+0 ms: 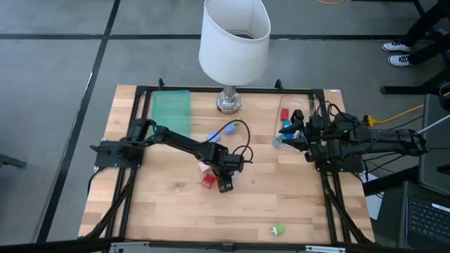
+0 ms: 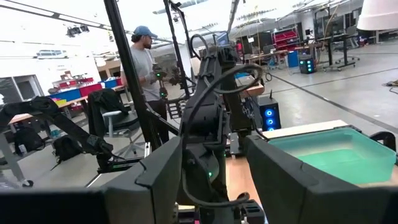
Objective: Pick & Place Office items
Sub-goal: Put the white digital timer into the transparent bin
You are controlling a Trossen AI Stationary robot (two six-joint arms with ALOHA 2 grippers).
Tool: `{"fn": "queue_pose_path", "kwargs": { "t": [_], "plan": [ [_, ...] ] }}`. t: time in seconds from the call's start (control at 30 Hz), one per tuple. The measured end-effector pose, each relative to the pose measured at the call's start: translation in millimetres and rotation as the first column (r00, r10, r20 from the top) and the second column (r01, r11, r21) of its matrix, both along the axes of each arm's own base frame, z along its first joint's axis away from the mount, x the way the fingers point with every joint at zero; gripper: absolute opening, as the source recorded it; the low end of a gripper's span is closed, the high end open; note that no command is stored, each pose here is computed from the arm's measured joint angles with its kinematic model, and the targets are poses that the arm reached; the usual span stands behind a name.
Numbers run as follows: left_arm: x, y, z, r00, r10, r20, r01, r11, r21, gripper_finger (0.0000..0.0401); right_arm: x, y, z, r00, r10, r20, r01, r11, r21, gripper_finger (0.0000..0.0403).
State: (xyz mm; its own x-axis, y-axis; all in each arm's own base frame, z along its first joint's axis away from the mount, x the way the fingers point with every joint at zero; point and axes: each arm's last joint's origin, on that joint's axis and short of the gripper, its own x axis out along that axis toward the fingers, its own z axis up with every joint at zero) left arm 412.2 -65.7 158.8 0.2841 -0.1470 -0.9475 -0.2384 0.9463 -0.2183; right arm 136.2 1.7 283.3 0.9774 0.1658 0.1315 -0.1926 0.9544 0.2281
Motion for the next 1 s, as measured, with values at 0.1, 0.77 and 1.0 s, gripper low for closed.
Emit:
{"fn": "queue_pose_path", "kwargs": {
  "t": [0.1, 0.77, 1.0],
  "plan": [
    [3.8, -1.5, -6.5, 1.000, -0.008, -0.017, 0.009, 0.999, 0.053, 0.0215, -0.1, 0.0, 0.6, 1.000, 0.001, 0.005, -0.001, 1.000, 0.007, 0.0187],
    [18.1, 6.5, -22.1, 0.997, 0.071, 0.021, -0.073, 0.991, 0.115, 0.0215, -0.3, 0.1, 2.0, 1.000, 0.012, 0.012, -0.013, 0.998, 0.054, 0.0187],
    [28.0, 8.7, 18.9, 0.994, 0.091, 0.054, -0.098, 0.983, 0.156, 0.0215, -0.4, 0.1, 2.8, 1.000, 0.011, 0.022, -0.011, 0.999, 0.041, 0.0187]
  ]
}}
